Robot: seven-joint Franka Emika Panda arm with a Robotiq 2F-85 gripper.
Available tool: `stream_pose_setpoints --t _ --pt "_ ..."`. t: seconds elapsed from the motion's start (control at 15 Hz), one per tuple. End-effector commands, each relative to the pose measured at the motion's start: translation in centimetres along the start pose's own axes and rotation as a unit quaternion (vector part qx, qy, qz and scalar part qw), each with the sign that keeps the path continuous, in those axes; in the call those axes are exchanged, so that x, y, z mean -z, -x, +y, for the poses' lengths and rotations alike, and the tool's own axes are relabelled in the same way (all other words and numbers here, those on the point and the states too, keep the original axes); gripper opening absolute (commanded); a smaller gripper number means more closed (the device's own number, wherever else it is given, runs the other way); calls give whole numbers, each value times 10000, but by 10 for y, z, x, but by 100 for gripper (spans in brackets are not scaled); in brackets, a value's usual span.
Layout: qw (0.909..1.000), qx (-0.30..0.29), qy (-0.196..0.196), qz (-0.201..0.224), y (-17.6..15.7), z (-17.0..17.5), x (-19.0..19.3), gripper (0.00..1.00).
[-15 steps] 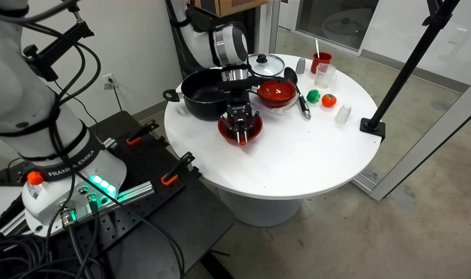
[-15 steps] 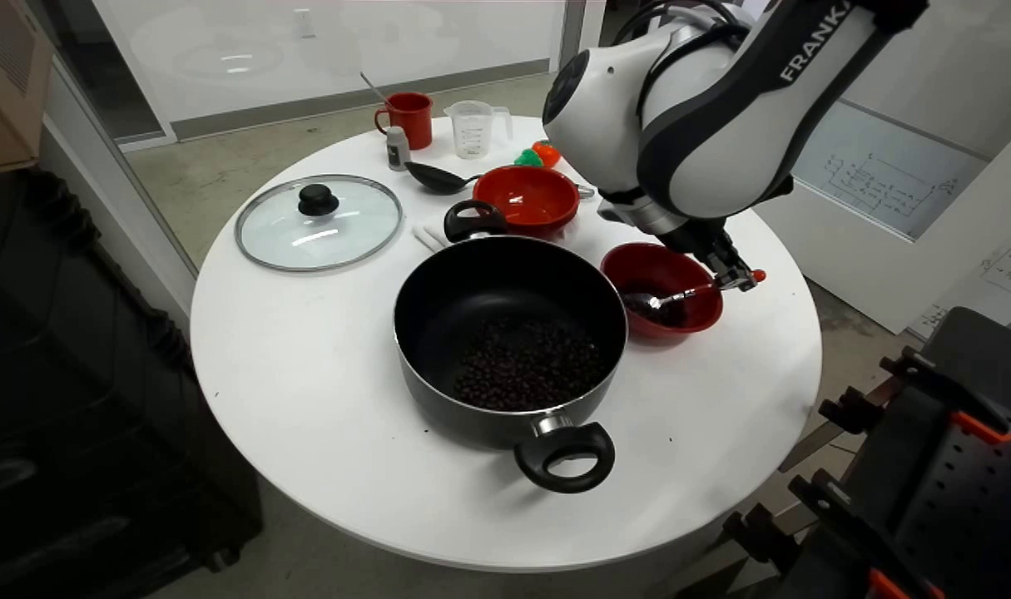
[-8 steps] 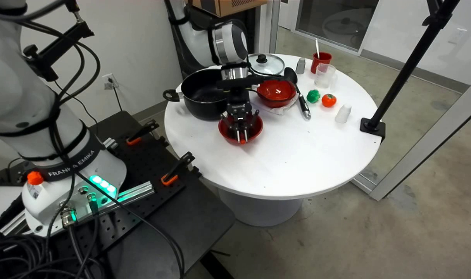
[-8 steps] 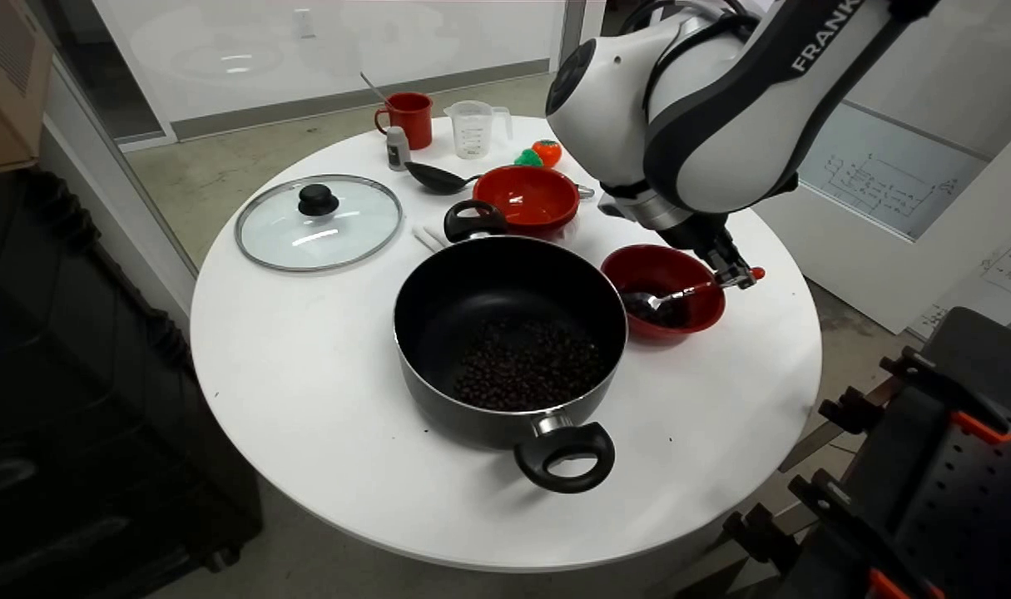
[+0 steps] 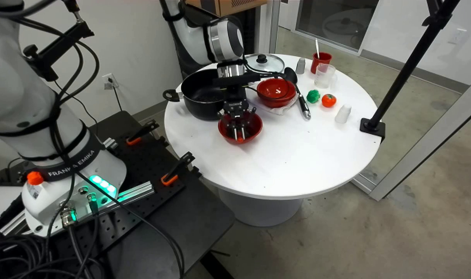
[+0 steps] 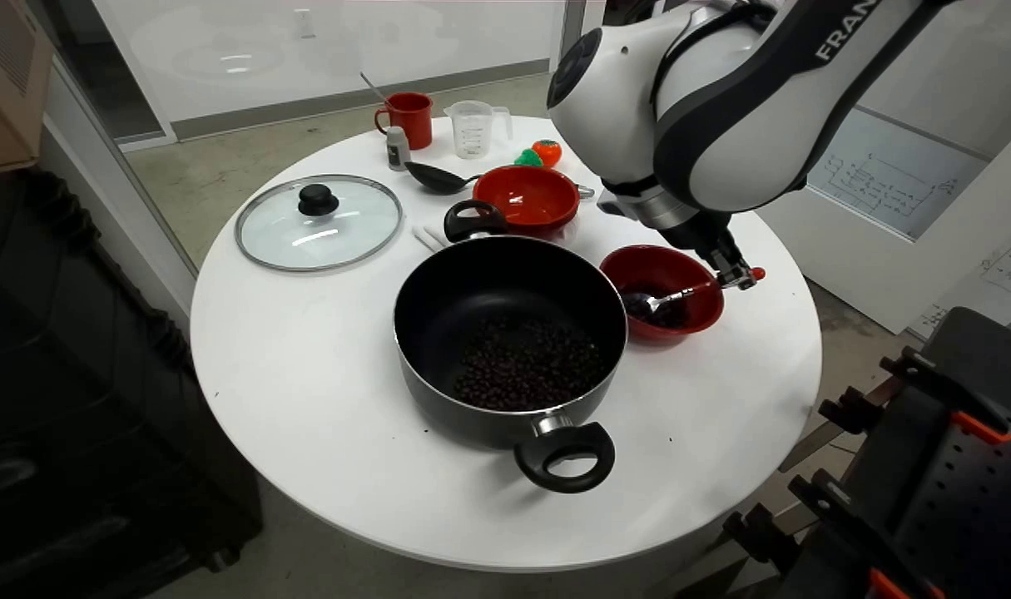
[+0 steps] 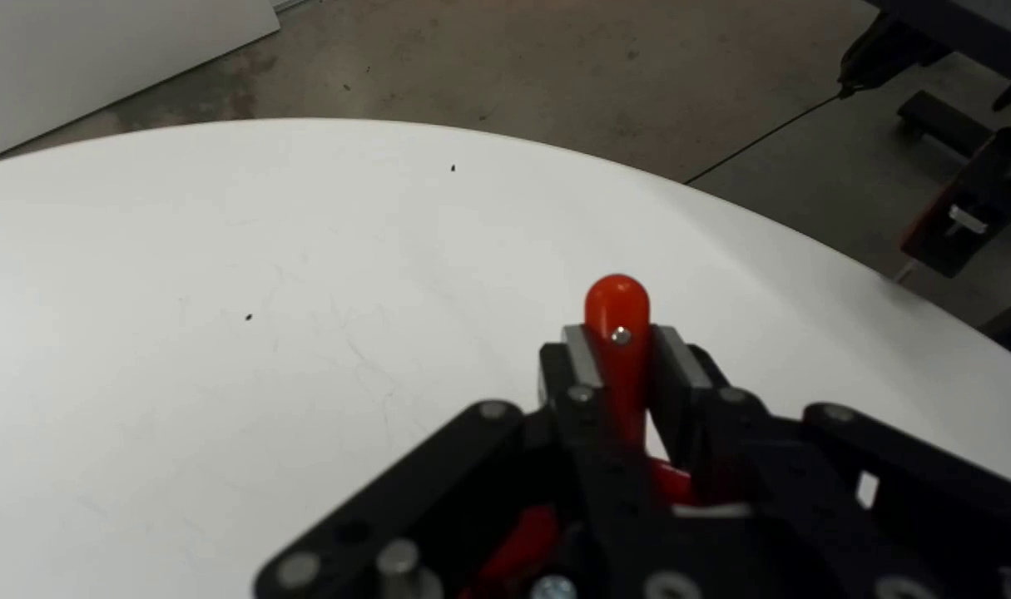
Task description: Use the spoon to put some contents of the bowl in the pot
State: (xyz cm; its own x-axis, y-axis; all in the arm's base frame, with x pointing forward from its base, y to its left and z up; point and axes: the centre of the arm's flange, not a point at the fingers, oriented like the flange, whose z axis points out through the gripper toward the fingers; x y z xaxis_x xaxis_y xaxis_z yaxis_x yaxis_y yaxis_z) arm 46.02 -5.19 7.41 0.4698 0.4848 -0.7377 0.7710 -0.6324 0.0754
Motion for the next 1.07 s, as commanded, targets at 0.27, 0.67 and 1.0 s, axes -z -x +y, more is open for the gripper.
stream_pose_setpoints --t 0.27,0.67,1.0 --pt "9996 -129 -173 170 23 1 -10 5" --pt "9987 -143 -332 356 30 5 -21 5" --pt "9977 -114 -377 549 32 5 -13 5"
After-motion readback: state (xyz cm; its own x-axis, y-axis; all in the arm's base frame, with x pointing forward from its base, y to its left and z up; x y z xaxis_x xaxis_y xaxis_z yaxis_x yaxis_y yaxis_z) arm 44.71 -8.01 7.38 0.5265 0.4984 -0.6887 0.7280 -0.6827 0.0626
